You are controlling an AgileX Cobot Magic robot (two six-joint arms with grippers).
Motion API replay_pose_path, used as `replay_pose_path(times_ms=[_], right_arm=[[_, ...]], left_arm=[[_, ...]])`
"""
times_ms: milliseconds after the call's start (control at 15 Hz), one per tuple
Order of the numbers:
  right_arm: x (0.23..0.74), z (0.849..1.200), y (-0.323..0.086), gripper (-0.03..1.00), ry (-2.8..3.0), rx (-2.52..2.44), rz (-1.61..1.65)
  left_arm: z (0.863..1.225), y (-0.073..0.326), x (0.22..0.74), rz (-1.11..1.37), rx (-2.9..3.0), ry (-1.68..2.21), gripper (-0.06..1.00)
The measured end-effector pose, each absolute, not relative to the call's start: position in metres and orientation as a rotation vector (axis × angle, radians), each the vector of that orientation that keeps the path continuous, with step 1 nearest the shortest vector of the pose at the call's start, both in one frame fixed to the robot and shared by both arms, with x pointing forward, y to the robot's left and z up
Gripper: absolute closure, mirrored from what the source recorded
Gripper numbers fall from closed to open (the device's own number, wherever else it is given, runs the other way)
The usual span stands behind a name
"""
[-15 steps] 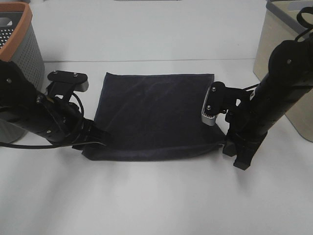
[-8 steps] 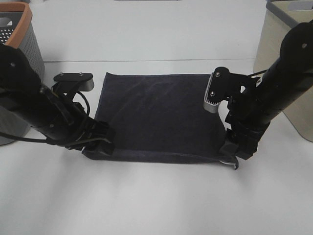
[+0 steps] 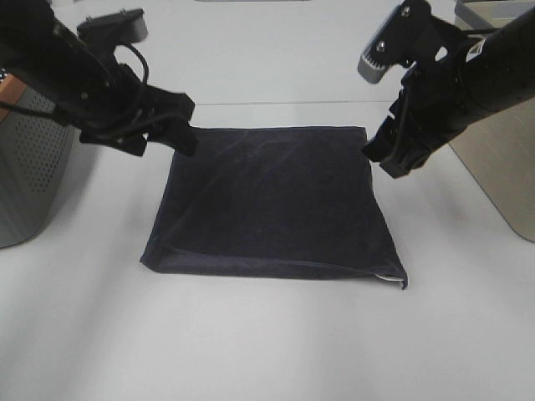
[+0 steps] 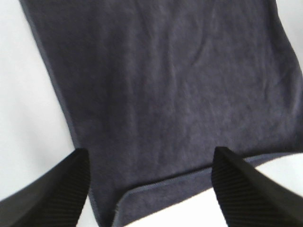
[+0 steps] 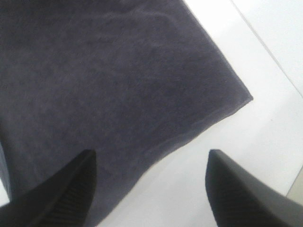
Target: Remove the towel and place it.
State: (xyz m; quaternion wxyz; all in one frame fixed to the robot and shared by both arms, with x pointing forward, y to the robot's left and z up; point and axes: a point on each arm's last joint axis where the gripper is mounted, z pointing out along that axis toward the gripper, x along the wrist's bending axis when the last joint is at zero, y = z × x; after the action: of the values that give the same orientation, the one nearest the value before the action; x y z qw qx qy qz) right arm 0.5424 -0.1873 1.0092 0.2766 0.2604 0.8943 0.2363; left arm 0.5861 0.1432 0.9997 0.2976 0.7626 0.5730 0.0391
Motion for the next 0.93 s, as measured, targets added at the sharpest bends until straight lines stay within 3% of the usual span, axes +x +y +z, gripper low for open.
replay_pose_path(times_ms=[267, 533, 933], right_arm=[[0.569, 1.061, -0.177, 0.31, 2.259, 1.107, 0.835], [0.618, 1.121, -0.165, 0.31, 2.228, 1.388, 0.762], [0.651, 1.146, -0.175, 0.21, 2.234, 1.591, 0.698]], left_arm=[[1.066, 0.166, 0.620, 0.282, 1.971, 1.478, 0.27], [1.141, 0.195, 0.635, 0.582, 1.925, 1.542, 0.27], [1.175, 0.273, 0.631, 0.596, 1.841, 1.809, 0.25]])
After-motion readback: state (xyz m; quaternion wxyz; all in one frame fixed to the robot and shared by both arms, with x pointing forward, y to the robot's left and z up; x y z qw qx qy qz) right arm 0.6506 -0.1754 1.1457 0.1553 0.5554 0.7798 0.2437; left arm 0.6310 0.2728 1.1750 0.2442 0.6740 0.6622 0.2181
